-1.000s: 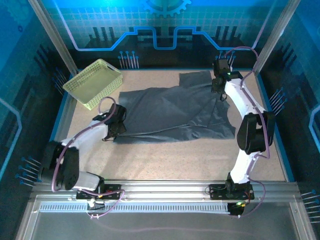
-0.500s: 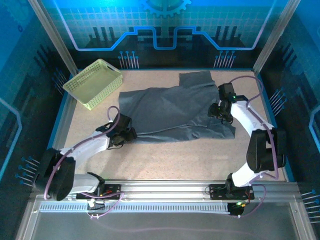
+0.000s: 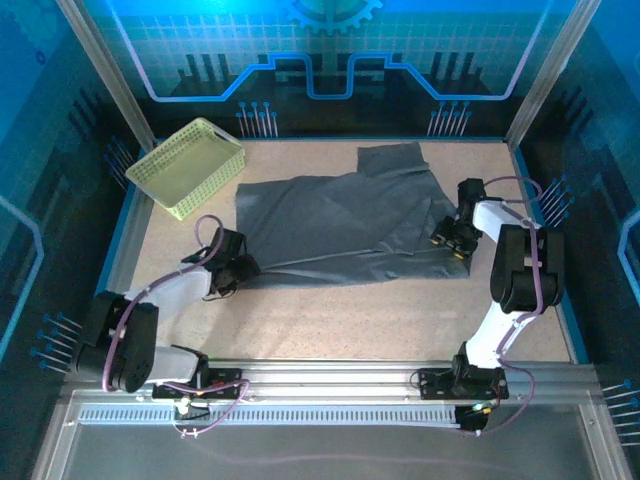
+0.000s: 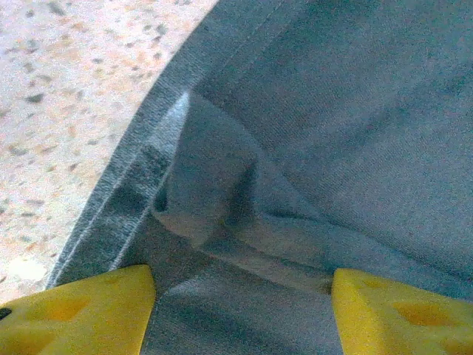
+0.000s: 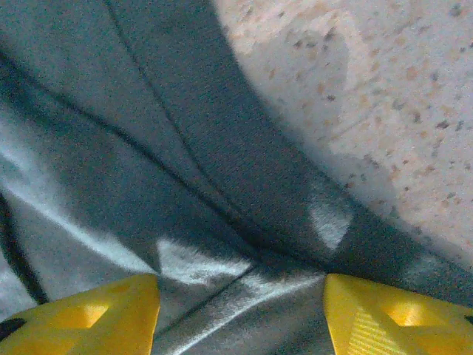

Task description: Fold the inside-out t-shirt

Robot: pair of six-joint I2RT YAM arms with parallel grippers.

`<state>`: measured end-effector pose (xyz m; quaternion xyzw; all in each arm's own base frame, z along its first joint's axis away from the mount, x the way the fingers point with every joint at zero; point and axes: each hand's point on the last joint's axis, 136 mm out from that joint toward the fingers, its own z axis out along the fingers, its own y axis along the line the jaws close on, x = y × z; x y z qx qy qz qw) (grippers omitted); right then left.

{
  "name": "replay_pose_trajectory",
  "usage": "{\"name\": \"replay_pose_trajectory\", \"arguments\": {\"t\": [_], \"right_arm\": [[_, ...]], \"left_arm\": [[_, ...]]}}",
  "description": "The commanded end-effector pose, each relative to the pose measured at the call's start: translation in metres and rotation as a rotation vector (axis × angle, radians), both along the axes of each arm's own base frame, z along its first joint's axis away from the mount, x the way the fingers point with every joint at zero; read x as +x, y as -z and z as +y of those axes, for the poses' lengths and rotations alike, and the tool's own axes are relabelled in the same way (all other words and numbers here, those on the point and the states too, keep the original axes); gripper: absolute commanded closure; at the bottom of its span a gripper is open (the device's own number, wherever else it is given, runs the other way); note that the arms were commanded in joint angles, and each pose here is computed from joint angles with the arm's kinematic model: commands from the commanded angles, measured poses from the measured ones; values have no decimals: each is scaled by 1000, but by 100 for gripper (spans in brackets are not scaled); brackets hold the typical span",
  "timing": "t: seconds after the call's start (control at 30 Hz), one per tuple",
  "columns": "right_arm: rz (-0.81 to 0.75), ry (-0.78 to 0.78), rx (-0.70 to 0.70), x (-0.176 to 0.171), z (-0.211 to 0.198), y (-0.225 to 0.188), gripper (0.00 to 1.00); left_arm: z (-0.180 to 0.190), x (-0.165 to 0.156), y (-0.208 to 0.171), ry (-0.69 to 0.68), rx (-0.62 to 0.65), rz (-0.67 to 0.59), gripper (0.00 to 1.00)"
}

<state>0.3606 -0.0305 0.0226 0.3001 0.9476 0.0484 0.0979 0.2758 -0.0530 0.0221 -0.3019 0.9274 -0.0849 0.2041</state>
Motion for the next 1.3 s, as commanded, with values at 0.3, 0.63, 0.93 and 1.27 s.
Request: {"name": "replay_pose_trajectory", "arguments": {"t": [0.3, 0.63, 0.93, 1.27], "right_arm": [[-119, -55, -158, 27, -18, -56, 40], [29, 9, -145, -54, -20, -30, 44], [96, 12, -113, -61, -20, -10, 46], [100, -14, -115, -58, -14, -7, 76]], "left_arm": [[17, -21, 1, -73, 32, 65, 30], [12, -5, -17, -27, 17, -3, 27], [21, 0, 2, -90, -20, 44, 27], [36, -4, 8, -141, 5, 88, 26]]}}
